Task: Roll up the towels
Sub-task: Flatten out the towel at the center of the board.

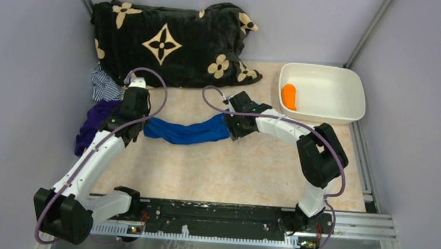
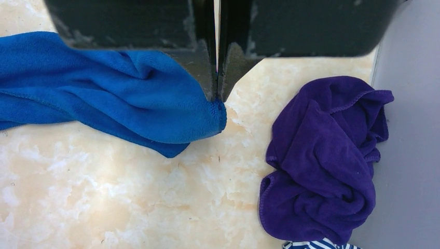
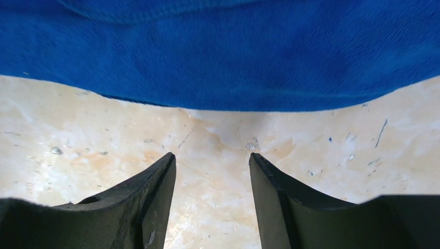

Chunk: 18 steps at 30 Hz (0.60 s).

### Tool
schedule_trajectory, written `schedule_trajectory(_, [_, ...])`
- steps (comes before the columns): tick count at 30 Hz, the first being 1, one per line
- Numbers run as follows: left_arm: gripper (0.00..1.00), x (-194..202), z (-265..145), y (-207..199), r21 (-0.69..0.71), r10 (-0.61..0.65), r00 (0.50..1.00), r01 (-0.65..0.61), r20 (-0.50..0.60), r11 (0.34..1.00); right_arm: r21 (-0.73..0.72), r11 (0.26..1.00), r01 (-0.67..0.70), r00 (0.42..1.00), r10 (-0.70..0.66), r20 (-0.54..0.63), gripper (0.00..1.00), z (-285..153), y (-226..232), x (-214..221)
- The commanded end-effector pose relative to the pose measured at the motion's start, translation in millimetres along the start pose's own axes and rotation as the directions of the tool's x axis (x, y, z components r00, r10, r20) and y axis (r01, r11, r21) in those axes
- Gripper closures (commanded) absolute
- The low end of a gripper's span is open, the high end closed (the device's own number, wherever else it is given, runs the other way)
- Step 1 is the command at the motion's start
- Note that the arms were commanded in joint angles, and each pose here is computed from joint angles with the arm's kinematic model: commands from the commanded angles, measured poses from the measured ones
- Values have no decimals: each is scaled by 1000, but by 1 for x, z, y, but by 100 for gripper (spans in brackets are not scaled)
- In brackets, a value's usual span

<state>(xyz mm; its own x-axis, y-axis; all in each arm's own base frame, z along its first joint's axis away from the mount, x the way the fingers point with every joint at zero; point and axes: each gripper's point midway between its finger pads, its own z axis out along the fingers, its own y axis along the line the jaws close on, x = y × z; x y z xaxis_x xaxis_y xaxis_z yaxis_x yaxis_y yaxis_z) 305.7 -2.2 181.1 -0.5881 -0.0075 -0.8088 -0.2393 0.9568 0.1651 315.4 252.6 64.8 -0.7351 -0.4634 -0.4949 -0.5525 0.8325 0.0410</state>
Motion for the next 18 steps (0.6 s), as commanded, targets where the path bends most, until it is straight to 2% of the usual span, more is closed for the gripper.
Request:
schedule_trajectory(1, [100,-2,4,-3,18,-10,1000,10,7,1000,109,992,-67,991,53,120,44,5,-16,-20])
schedule_trajectory(3, [100,-1,4,-2,17,-13,1000,13,5,1000,128,981,-147,979,127,157,41,4,-31,-26])
schedule_trajectory(6, [100,-1,4,-1,13,-16,1000,16,6,1000,63,951,-304,932,284,224,38,3,-48,-38])
schedule_trajectory(9, [100,0,5,0,13,-19,1000,19,4,1000,8,917,-399,887,383,257,38,9,-59,-45])
schedule_trajectory(14, [100,-1,5,2,9,-25,1000,25,7,1000,-5,890,-456,864,444,236,38,31,-66,-41])
schedule_trajectory(18, [100,-2,4,2,17,-35,999,35,13,999,-22,889,-457,859,448,248,44,40,-66,-43])
